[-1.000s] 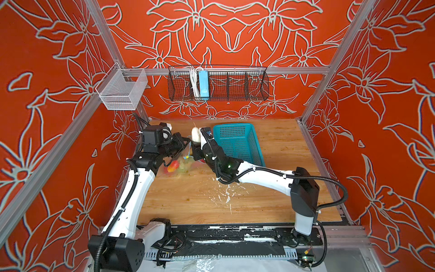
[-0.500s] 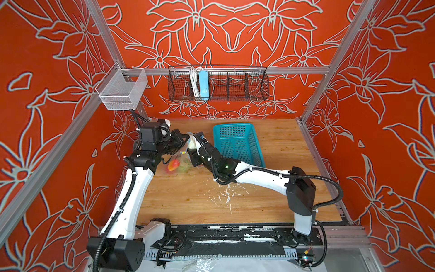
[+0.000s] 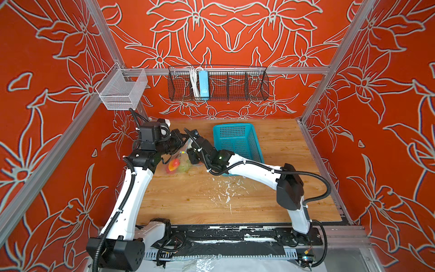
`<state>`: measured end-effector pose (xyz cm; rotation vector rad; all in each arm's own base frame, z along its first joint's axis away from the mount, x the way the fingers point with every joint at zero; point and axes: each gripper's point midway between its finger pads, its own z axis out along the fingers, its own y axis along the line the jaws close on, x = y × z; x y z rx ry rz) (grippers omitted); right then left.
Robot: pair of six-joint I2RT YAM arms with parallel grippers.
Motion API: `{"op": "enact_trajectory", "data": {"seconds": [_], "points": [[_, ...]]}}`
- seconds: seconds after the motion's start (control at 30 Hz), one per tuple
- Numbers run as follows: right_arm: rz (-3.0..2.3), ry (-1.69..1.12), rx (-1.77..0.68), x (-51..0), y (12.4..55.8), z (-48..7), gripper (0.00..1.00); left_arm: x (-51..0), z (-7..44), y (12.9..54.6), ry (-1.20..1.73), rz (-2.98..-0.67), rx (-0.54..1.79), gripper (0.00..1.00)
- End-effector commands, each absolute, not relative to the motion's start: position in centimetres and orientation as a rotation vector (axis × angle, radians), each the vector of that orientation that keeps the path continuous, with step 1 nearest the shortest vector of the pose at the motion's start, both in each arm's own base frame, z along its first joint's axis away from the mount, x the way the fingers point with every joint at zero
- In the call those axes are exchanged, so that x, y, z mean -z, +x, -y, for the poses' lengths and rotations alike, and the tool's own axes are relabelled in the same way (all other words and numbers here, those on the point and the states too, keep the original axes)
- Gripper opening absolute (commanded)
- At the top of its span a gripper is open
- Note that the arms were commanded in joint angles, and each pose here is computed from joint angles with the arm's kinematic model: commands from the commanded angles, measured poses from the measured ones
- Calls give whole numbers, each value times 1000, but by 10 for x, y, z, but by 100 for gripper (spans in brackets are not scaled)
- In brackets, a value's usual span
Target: Place the food in the zip-top bag and seal the zipper
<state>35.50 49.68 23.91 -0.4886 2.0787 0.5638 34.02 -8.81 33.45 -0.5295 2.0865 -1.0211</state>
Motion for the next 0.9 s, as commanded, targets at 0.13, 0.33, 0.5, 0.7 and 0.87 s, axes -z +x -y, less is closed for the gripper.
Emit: {"op": "enact_trajectory", "data": {"seconds": [0.13,0.33,0.5,0.7,0.87], "points": [[-2256,-503,-559,-244,348,-506,69,-343,91,334,-483,-2051,1031,0],[-2221,-497,-674,-266,335,-500,86,-338,86,334,-497,-2058,987,0],[-2166,-483,-697,-291,328,-486,83,-326,81,334,-531,-2070,953,0],[-2151,-459,-672,-300,325,-470,70,-322,77,330,-539,-2067,920,0],[-2009,-522,-847,-324,305,-472,62,-317,75,328,-540,-2074,902,0]]}}
